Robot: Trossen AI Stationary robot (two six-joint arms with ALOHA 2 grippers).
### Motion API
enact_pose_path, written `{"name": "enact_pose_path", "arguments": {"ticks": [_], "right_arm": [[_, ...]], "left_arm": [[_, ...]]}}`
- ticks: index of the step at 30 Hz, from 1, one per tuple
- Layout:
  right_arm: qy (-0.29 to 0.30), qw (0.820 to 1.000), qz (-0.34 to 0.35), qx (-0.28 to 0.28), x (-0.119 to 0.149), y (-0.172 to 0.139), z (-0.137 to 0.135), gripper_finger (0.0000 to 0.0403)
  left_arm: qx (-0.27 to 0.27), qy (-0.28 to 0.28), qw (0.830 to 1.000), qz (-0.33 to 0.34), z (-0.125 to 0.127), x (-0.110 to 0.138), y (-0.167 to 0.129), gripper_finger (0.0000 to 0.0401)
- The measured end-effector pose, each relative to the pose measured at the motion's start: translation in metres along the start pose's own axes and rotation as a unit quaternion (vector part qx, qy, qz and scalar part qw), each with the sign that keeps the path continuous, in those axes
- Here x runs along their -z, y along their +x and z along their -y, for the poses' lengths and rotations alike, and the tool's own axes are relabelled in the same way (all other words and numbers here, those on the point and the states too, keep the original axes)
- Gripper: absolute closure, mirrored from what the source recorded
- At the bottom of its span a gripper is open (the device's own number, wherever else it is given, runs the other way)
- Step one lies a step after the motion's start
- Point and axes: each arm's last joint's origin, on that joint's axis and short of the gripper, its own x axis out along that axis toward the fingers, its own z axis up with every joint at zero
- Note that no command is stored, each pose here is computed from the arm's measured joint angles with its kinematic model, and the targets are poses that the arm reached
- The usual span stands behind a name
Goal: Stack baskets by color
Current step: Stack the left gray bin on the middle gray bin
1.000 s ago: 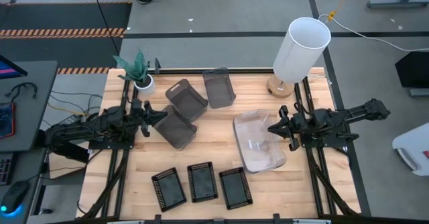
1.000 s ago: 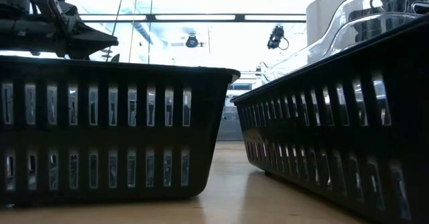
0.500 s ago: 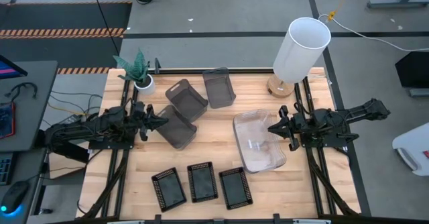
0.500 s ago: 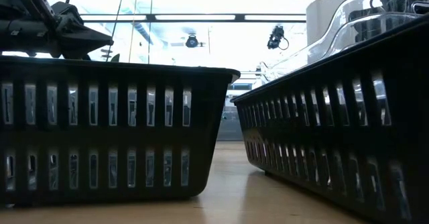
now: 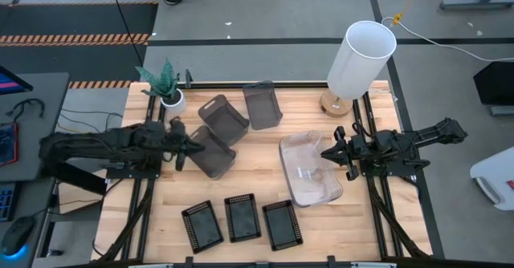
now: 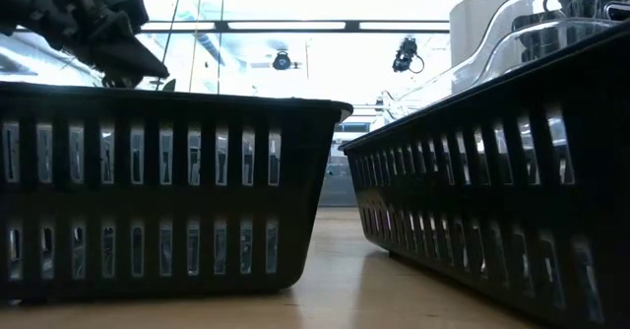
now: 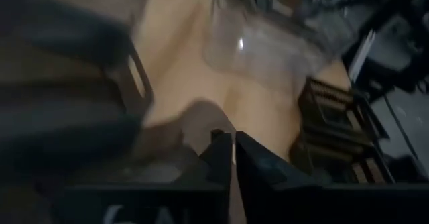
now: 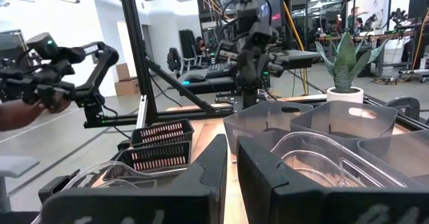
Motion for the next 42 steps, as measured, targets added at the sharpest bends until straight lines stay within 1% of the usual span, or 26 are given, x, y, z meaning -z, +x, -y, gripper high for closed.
{"name": "enact_pose_path", "arguments": {"ticks": [6,10,12,17,21,25,30,34,38,42], "right_arm": [[0.000,1.000,0.000,0.000,0.000,0.000,0.000,0.0362],[0.000,1.000,0.000,0.000,0.000,0.000,0.000,0.0362],[0.000,1.000,0.000,0.000,0.000,0.000,0.000,0.0362],[0.000,1.000,0.000,0.000,0.000,0.000,0.000,0.0362],[0.000,1.000,0.000,0.000,0.000,0.000,0.000,0.0362],[0.000,1.000,0.000,0.000,0.000,0.000,0.000,0.0362],[0.000,1.000,0.000,0.000,0.000,0.000,0.000,0.0362],[0.000,1.000,0.000,0.000,0.000,0.000,0.000,0.0362],[0.000,1.000,0.000,0.000,0.000,0.000,0.000,0.0362],[0.000,1.000,0.000,0.000,0.000,0.000,0.000,0.0362]], "left_arm": [[0.018,-0.019,0.997,-0.079,0.020,0.001,0.020,0.0331],[0.023,-0.021,0.994,-0.103,0.039,-0.005,0.029,0.0324],[0.019,-0.013,0.993,-0.112,0.049,-0.008,0.034,0.0324],[-0.038,0.011,0.991,-0.130,0.064,-0.009,0.049,0.0323],[-0.056,0.022,0.987,-0.150,0.071,-0.007,0.063,0.0310],[-0.070,0.022,0.984,-0.163,0.078,-0.010,0.079,0.0272],[-0.121,0.039,0.974,-0.188,0.083,-0.010,0.101,0.0219],[-0.134,0.045,0.969,-0.204,0.088,-0.009,0.117,0.0192],[-0.153,0.045,0.961,-0.227,0.087,-0.003,0.130,0.0188],[-0.188,0.033,0.948,-0.256,0.078,0.008,0.140,0.0200]]}}
